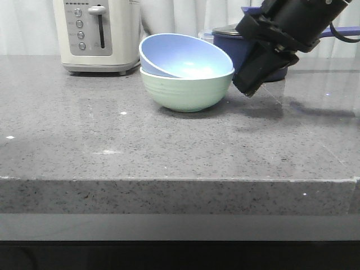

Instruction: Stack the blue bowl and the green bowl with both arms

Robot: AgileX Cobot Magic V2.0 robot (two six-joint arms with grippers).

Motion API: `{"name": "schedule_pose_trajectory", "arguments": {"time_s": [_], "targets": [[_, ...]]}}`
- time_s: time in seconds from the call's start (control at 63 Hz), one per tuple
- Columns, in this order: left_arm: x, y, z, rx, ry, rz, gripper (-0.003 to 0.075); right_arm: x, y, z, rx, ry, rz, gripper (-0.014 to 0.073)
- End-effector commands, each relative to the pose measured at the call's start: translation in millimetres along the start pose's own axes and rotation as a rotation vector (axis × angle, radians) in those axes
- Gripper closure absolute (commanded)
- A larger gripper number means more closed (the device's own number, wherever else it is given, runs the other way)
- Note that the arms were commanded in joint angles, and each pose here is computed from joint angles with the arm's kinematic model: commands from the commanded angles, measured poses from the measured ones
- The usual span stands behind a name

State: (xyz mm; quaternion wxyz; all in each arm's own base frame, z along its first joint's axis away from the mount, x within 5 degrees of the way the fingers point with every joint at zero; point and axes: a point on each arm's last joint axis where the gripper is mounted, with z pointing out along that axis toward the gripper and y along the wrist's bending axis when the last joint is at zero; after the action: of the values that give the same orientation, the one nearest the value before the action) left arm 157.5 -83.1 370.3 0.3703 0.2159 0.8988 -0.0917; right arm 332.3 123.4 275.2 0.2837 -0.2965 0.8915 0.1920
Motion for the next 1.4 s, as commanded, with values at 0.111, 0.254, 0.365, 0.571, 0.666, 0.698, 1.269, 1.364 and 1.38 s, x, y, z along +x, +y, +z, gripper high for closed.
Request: {"name": "schedule_pose_trajectory", "arguments": {"time_s": [0.111,0.254,0.365,0.571,0.666,0.698,1.269,1.364,1.38], "targets": [[16,-1,-26,0.011,-0.154,-0.031,0.0351,-6,7,-38,0.059,-0.025,0.031,0.0657],[25,0,-35,0.013,-0.192,-0.035,0.0351,0,11,-70,0.175,0.001,0.087,0.0657],[25,0,-37,0.014,-0.203,-0.035,0.0351,4,21,-102,0.248,-0.058,0.119,0.0657],[24,0,-37,0.014,-0.208,-0.035,0.0351,39,51,-151,0.289,-0.215,0.108,0.0657],[24,0,-37,0.013,-0.214,-0.034,0.0351,60,64,-167,0.302,-0.289,0.115,0.0657],[24,0,-37,0.013,-0.216,-0.034,0.0351,65,68,-174,0.307,-0.316,0.113,0.0657],[20,0,-38,0.014,-0.254,-0.035,0.0356,142,105,-207,0.316,-0.497,0.126,0.0657],[20,0,-38,0.014,-0.254,-0.035,0.0427,142,105,-207,0.313,-0.499,0.139,0.0657],[20,0,-38,0.014,-0.254,-0.035,0.0446,142,105,-207,0.313,-0.499,0.139,0.0657]]}}
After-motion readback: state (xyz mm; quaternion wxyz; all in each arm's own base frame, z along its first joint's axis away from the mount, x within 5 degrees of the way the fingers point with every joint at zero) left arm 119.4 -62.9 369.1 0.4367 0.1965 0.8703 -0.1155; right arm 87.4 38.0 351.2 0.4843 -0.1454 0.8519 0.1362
